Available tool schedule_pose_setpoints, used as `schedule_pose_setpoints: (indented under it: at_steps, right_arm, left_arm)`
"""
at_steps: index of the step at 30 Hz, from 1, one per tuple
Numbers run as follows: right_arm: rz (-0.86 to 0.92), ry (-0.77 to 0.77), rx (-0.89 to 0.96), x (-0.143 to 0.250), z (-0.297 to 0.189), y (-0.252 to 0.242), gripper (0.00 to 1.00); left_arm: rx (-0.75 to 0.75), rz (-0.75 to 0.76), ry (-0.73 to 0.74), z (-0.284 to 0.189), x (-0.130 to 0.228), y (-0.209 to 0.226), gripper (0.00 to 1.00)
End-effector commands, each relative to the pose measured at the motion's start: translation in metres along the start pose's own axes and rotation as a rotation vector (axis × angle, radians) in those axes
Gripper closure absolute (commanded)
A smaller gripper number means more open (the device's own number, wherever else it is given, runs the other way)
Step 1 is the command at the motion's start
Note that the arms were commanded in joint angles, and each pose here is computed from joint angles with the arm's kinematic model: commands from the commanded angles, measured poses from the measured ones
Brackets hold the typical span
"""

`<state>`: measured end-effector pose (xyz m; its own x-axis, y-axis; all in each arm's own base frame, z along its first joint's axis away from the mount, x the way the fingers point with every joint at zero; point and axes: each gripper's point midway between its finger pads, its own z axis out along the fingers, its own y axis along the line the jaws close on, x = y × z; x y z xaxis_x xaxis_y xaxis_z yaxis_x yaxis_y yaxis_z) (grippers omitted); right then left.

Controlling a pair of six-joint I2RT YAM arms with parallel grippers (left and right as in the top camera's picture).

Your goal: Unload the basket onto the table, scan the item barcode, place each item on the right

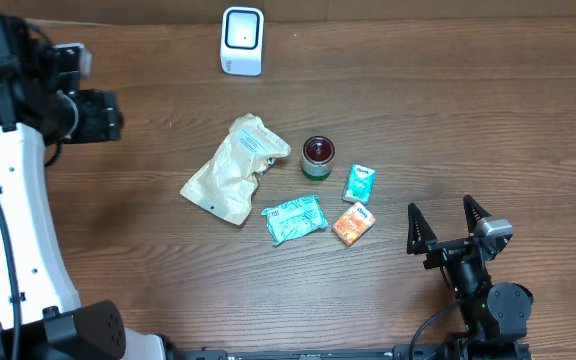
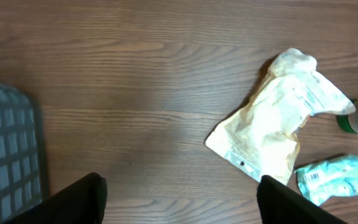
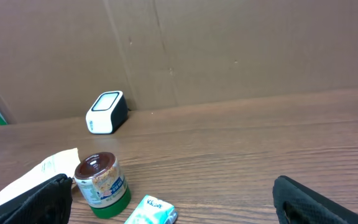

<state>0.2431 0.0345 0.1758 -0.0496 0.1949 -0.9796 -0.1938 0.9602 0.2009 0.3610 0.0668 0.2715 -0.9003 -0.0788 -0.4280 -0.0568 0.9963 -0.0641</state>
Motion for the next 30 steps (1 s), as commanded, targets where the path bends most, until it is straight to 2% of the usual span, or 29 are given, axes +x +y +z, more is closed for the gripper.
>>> schedule_pose_setpoints:
  at_steps: [1,2,15,20,25,30]
  right_arm:
    - [-0.001,-0.001,-0.002,0.002,0.000,0.000,0.00]
    - [-0.001,-0.001,-0.002,0.002,0.000,0.000,0.00]
    - [-0.006,-0.024,0.072,-0.002,0.000,-0.013,0.00]
    - [-0.012,-0.046,0.011,-0.014,-0.002,-0.001,0.00]
    - [-0.004,-0.022,0.012,-0.040,-0.009,0.007,0.00]
    - [0.000,0.037,0.008,-0.082,-0.015,0.019,0.00]
  left_arm:
    - [-0.020,0.037,0.030,0.006,0.005,0.005,0.15]
    - [-0.020,0.034,0.029,0.006,0.005,0.005,0.00]
    - [-0.023,0.033,0.019,0.006,0.003,0.007,0.00]
    - [-0.023,0.033,0.019,0.006,0.003,0.007,0.00]
    - [-0.023,0.033,0.019,0.006,0.003,0.007,0.00]
    - [-0.023,0.033,0.018,0.006,0.002,0.007,0.00]
